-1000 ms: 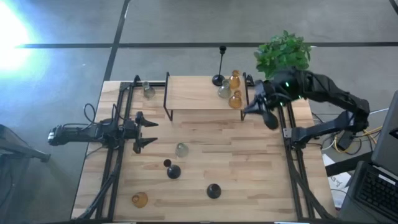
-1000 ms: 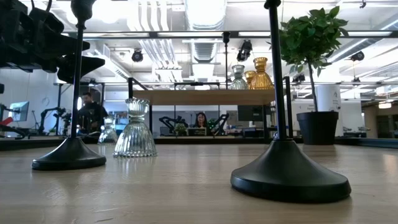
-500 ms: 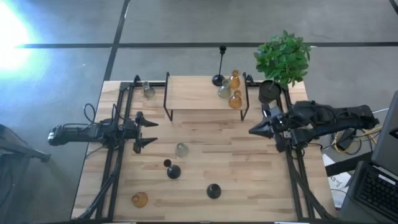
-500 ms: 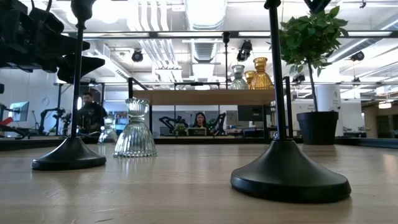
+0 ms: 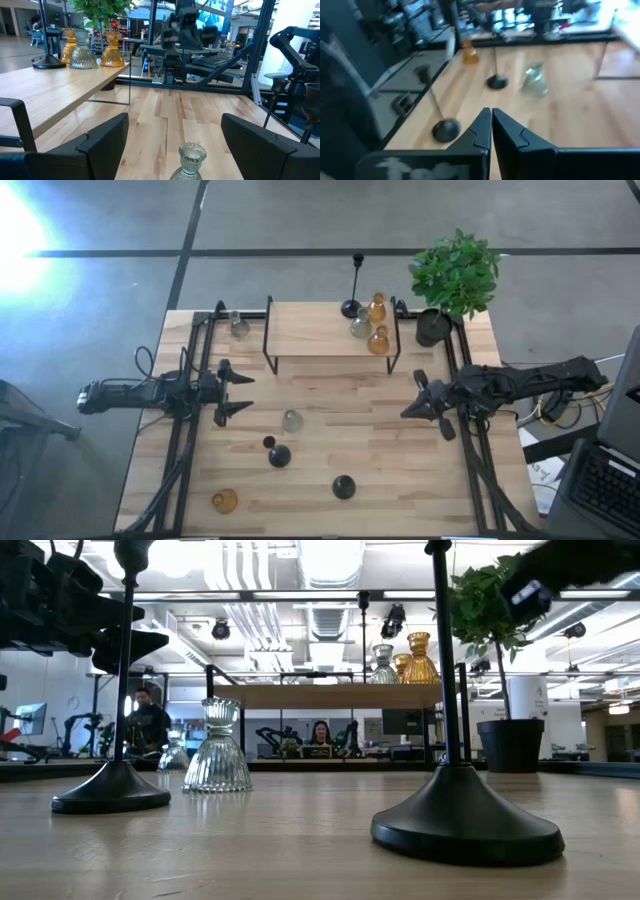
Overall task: Pick & Place candle stick holders
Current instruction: Put the top green candle holder on the shelf
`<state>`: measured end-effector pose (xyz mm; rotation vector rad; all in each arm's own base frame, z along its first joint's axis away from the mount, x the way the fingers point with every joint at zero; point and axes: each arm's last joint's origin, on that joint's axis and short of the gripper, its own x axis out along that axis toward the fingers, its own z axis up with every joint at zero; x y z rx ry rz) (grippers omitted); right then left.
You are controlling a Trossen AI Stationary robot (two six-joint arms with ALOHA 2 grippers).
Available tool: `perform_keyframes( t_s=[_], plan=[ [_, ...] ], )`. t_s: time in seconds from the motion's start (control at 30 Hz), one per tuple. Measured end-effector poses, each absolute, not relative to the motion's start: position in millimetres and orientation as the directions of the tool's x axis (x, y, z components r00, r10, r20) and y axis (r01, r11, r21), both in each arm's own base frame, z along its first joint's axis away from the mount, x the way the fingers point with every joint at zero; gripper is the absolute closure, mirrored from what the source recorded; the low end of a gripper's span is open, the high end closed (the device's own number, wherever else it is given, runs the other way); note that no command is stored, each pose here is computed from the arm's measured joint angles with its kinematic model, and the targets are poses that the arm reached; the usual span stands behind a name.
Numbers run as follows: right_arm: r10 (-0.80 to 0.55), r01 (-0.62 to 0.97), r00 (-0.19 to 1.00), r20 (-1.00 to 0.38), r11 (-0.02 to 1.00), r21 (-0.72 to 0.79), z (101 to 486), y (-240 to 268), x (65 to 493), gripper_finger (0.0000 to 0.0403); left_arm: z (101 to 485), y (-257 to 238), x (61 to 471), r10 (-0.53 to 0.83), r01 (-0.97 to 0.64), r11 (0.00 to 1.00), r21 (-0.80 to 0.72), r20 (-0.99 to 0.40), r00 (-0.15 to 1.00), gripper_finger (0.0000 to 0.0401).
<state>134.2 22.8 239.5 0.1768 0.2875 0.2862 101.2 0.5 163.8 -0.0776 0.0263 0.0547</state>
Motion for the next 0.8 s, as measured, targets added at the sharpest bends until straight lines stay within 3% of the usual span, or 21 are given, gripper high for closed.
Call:
perform_keyframes(
  t_s=[0.3,0.6,0.8],
  plan=[
    [0.295,-0.239,0.942,-0.157,0.923,0.301,215.4,19.8,119.8,0.0394,163.8,0.5,101.2,0.054,-0.056,0.995,-0.077,-0.028,0.998,0.0078],
    [0.255,-0.248,0.967,-0.014,0.952,0.181,201.7,15.9,98.1,0.0394,163.7,0.5,101.2,0.054,-0.056,0.995,-0.077,-0.029,0.998,0.0078],
    [0.171,-0.169,0.985,0.012,0.963,0.209,186.8,12.5,90.6,0.0394,163.7,0.5,101.2,0.053,-0.056,0.995,-0.077,-0.029,0.998,0.0078]
  ],
)
